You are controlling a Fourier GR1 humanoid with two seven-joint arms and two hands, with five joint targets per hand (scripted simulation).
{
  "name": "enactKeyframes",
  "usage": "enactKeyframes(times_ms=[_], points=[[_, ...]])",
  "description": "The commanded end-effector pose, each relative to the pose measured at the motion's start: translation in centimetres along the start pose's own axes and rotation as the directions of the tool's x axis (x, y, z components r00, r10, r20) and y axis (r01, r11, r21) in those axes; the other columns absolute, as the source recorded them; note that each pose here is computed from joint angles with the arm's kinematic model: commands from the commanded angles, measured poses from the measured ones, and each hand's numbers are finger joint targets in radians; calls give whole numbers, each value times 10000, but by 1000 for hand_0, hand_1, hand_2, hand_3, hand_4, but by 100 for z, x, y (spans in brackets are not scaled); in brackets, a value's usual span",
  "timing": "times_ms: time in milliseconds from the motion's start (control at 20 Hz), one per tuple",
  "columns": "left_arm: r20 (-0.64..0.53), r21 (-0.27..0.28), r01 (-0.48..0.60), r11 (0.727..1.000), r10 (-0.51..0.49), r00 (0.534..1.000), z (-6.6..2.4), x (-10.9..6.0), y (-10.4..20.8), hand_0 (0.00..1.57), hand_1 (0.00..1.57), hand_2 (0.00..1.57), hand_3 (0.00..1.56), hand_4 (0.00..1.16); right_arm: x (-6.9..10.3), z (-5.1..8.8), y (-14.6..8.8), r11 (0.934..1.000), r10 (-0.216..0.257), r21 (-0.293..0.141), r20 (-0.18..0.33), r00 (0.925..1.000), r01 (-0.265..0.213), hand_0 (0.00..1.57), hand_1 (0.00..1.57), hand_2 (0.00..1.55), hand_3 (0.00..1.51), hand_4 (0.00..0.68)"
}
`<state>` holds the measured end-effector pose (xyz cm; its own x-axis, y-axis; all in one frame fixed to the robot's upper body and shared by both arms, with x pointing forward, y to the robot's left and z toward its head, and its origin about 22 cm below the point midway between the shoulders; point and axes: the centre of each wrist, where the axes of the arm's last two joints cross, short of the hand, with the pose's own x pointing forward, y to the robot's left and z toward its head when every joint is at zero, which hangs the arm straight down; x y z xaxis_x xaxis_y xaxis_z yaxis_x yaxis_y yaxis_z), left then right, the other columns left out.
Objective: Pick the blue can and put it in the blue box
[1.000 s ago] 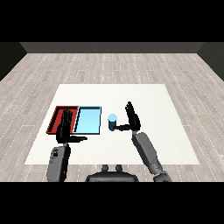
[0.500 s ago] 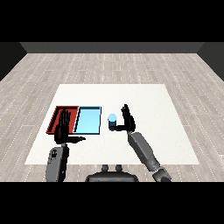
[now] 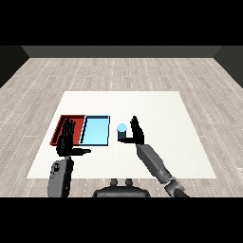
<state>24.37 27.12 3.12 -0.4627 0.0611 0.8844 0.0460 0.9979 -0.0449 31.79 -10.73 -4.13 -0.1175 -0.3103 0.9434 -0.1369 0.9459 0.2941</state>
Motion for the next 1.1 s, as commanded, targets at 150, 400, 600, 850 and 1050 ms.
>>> enactKeyframes(times_ms=[150, 400, 600, 850, 1050], points=[[-12, 202, 89, 9998, -89, 10000, 173, -41, -90, 0, 0, 0, 0, 0, -67, -128, 105, 9998, -109, 150, -356, 9993, 115, 0, 0, 0, 0, 0], [-91, 80, -212, 9997, 213, 9997, 3, 40, 48, 0, 0, 0, 0, 0, -35, -116, 211, 9991, -412, -41, -327, 9986, 411, 0, 0, 0, 0, 0], [-22, 397, -188, 9990, 189, 9998, -118, 56, -153, 0, 0, 0, 0, 0, -126, -204, 135, 9997, -248, -58, -514, 9984, 245, 0, 0, 0, 0, 0], [122, 55, -327, 9994, 327, 9994, -151, -47, -39, 0, 0, 0, 0, 0, -67, -367, 185, 9996, -165, 238, -575, 9982, 179, 0, 0, 0, 0, 0], [-174, 183, -113, 9998, 116, 9998, -14, 83, -2, 0, 0, 0, 0, 0, -197, -238, 144, 9993, -141, 333, -1037, 9945, 176, 0, 0, 0, 0, 0]])
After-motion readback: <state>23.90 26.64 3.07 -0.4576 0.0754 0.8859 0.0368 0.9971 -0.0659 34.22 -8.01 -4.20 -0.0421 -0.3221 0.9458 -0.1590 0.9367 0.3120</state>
